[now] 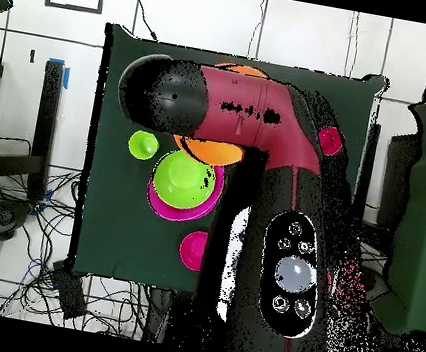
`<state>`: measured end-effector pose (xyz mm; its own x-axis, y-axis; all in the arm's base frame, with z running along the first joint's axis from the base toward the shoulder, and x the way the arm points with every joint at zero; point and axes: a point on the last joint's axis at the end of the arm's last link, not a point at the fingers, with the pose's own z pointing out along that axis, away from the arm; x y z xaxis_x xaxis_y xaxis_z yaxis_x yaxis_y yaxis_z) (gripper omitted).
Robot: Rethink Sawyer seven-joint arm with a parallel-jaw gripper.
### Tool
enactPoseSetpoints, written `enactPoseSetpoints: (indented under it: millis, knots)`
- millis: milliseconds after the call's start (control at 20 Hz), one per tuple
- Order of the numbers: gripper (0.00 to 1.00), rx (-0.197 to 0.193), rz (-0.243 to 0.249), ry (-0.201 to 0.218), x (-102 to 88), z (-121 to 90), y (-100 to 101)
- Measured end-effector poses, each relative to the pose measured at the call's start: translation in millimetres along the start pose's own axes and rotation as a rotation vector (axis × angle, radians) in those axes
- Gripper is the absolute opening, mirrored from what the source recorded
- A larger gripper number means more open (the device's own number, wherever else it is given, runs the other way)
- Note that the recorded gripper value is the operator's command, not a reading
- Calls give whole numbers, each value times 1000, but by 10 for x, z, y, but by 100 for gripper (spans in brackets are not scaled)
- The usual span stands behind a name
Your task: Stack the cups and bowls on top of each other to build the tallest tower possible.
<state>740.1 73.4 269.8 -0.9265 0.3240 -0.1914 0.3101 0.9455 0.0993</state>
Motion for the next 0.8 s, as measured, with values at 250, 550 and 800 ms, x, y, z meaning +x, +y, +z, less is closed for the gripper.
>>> enactPoseSetpoints:
  millis: [250, 550, 800]
  knots:
    - [0, 12, 8, 2, 104, 89, -76]
    - [0, 19, 22, 29, 255, 155, -148]
    - [0, 29, 34, 42, 387, 161, -201]
